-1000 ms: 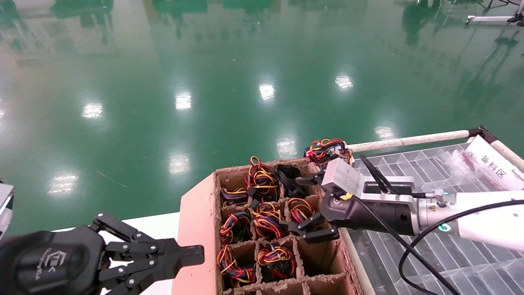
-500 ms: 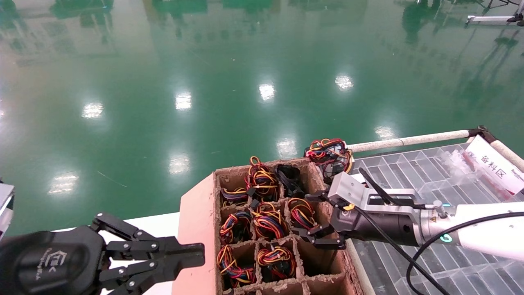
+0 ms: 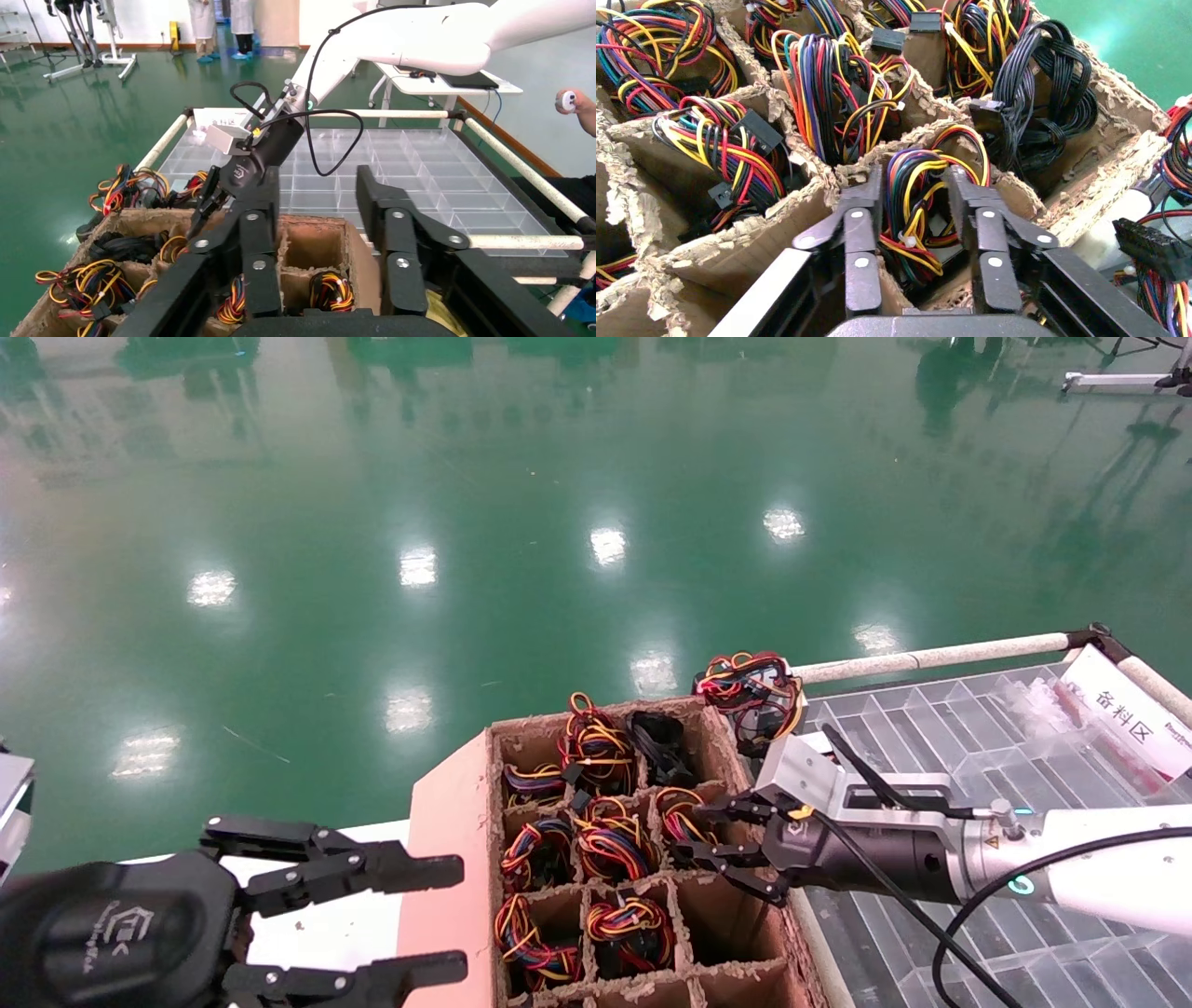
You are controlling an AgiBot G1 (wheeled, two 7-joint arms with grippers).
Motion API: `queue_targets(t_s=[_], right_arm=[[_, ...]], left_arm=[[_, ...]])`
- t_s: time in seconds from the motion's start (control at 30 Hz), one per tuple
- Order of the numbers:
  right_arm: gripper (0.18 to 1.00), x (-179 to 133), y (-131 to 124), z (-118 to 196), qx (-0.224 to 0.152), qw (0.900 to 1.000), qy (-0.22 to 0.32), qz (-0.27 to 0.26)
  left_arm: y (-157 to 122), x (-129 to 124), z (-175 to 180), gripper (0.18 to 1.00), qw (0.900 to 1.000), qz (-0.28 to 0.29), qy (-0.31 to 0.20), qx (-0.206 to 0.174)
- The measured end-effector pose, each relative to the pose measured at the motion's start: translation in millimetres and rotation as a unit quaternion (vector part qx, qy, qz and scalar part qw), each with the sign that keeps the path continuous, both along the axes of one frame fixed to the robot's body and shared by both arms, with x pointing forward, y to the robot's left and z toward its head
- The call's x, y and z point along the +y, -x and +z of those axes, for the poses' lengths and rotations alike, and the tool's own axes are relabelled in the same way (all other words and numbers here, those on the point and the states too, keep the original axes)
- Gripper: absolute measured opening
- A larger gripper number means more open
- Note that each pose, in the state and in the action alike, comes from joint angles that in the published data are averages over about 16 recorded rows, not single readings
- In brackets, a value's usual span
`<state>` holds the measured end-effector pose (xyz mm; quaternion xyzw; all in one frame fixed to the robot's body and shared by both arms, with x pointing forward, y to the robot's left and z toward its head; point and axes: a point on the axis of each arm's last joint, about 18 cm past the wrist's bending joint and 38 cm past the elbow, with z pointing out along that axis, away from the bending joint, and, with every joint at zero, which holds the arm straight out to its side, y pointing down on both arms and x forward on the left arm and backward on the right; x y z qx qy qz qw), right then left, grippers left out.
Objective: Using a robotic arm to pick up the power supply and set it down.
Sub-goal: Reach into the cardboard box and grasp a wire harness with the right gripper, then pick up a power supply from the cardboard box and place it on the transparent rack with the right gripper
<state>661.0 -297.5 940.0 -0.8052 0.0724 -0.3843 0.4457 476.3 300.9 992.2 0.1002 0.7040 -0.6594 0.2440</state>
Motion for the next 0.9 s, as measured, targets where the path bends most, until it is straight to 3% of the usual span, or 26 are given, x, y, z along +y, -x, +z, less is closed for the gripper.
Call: queue_targets(t_s=[0.37,0.63,0.9], right_arm=[[0.312,-4.8,0.6,-1.8,0.008,1.000,-0.008,-0.007],[0.234,-7.9,9.2,11.1,0.004,0.999,-0.041,0.003],[0.205,-15.8,31.8,44.8,-0.014,0.993,-0.116,0.034]], left_arm=[[0.0,0.0,0.0,0.615,1.0000,0.000,0.000,0.000],[0.0,0.0,0.0,0.789,1.0000,0.000,0.000,0.000],[0.0,0.0,0.0,0.922,1.0000,0.000,0.000,0.000]])
